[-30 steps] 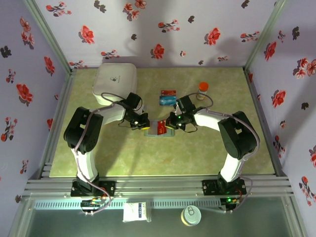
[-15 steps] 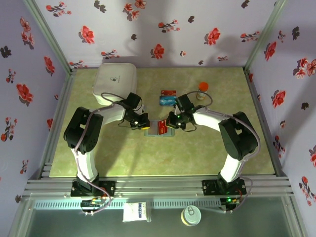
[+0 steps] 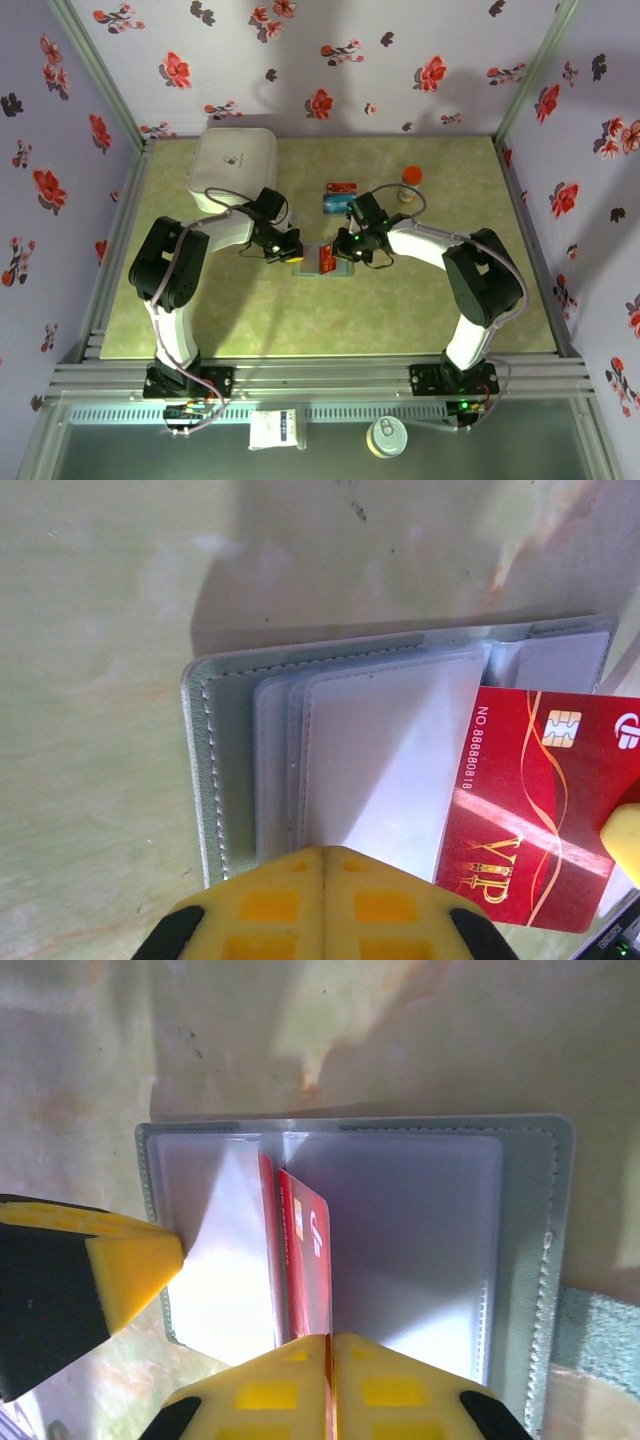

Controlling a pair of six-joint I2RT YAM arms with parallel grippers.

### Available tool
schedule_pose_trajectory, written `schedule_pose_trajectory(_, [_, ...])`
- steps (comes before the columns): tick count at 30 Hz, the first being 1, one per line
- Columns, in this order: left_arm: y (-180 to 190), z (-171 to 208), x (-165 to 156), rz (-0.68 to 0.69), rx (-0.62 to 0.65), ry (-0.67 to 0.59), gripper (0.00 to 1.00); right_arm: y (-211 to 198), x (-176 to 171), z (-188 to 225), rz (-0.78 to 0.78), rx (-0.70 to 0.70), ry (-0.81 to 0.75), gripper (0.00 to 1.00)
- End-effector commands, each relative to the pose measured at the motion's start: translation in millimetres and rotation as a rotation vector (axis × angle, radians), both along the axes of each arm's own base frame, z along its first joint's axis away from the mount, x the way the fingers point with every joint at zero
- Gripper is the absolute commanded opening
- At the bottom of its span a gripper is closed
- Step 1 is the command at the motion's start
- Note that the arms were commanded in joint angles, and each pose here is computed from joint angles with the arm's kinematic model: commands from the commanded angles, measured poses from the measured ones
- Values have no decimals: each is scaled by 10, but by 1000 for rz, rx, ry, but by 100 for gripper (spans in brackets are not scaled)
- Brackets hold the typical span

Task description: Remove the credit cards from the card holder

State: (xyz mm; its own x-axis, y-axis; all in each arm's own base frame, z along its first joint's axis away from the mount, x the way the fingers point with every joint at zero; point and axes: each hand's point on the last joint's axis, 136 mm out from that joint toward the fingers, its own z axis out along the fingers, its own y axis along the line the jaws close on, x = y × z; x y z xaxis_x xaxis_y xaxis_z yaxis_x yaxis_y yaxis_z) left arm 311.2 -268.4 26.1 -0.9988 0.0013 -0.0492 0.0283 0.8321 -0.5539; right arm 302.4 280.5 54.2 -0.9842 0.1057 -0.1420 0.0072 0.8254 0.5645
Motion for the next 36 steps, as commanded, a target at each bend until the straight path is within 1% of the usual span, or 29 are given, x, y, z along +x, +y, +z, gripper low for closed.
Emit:
schedule_pose_trajectory(1, [91, -95, -121, -1, 36, 36, 0, 99, 34, 173, -2, 38, -21, 15])
schedule_pose_trajectory(4, [87, -100, -127, -3, 35, 41, 0, 100, 27, 162, 0, 35, -20, 15])
schedule_pose_trajectory(7, [81, -80, -126, -3, 31, 36, 0, 97, 26, 166, 1, 33, -21, 11])
schedule_pose_trajectory(10, [82, -77, -119, -4, 32, 36, 0, 79, 29, 166, 1, 21, -24, 9])
schedule_pose_trajectory(15, [66, -2, -100, -3, 23, 21, 0, 45, 46, 279, 5, 6, -54, 8])
schedule_pose_trajectory(23, [18, 208, -19, 1, -7, -21, 0, -87, 113, 494, 73, -53, -123, 7])
schedule_pose_trajectory(26, [39, 248, -3, 5, -5, -29, 1, -141, 140, 576, 152, -80, -162, 7])
schedule_pose_trajectory(29, [69, 263, 9, 17, -9, -37, 2, -198, 173, 657, 284, -135, -234, 6])
schedule_pose_trajectory(34, [117, 254, 10, 26, -4, -42, 4, -342, 241, 742, 573, -286, -360, 4])
schedule_pose_trajectory(36, [120, 244, -5, 26, -6, -41, 4, -369, 276, 783, 695, -323, -416, 5])
